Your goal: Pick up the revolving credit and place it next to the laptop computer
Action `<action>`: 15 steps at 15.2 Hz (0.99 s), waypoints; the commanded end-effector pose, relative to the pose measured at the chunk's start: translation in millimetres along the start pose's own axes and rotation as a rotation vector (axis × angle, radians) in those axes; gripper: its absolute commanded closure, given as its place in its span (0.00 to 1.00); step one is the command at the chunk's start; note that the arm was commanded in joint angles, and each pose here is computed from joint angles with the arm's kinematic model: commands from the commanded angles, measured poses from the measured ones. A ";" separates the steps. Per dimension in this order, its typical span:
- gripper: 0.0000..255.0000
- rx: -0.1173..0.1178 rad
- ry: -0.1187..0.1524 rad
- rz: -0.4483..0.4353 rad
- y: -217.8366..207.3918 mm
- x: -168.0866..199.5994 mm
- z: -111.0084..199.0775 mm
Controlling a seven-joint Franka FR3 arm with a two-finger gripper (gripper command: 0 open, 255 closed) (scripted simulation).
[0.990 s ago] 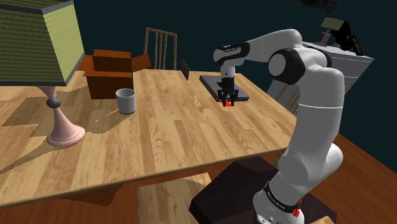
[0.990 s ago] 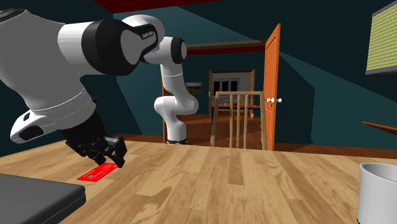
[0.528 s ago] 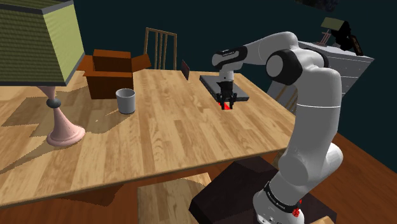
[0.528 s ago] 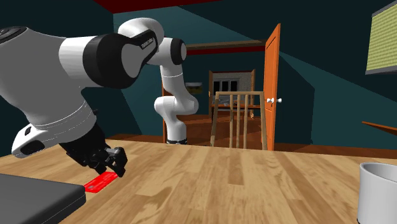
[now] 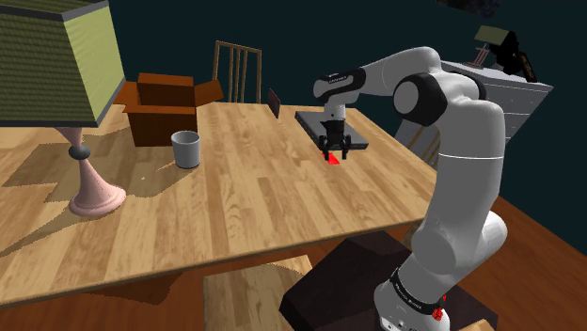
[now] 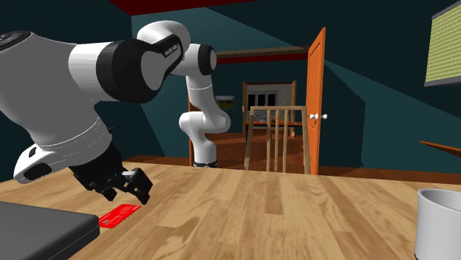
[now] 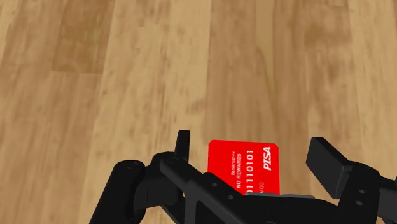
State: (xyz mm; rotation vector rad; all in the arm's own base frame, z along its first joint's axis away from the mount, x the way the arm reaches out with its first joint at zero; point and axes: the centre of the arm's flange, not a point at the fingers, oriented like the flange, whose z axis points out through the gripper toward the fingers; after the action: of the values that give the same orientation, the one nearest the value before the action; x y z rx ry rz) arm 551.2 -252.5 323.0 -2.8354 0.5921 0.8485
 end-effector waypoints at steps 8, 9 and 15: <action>0.00 0.000 0.000 0.000 0.0 0.0 -50.0; 0.00 0.000 0.000 0.000 0.0 -0.1 -49.9; 0.00 0.000 0.000 0.000 0.0 0.0 -50.0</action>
State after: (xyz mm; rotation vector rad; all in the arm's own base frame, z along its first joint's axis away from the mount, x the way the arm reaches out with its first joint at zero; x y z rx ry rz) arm 576.3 -263.8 364.7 -2.8355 0.5921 0.8484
